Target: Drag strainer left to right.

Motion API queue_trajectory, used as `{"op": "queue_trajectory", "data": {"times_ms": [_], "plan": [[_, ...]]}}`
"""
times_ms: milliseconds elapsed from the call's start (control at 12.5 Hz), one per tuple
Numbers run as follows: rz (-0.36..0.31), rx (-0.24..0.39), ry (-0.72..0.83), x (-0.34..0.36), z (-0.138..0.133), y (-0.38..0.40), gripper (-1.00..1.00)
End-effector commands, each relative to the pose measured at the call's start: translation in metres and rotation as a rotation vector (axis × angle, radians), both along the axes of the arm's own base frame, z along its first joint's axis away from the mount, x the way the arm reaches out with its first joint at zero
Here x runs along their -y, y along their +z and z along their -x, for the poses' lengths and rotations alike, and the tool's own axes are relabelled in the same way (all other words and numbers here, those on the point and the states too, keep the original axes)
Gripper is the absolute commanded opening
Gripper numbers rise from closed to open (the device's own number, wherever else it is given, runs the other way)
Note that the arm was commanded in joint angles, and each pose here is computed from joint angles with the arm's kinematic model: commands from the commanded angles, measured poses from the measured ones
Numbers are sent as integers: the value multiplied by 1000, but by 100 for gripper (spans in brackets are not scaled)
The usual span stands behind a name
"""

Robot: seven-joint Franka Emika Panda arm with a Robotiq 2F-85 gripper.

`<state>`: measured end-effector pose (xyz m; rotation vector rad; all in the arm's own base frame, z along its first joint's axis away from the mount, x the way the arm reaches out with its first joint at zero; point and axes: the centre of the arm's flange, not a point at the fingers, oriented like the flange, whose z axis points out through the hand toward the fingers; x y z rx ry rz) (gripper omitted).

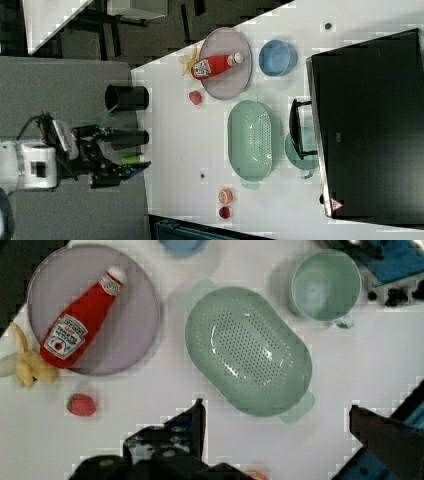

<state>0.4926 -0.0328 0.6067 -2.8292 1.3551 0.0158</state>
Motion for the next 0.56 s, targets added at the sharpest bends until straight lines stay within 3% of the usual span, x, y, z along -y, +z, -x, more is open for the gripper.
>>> {"op": "queue_trajectory", "data": {"times_ms": [80, 560], "plan": [[17, -44, 46, 9, -2, -6, 100], [15, -79, 50, 8, -1, -15, 100]]}}
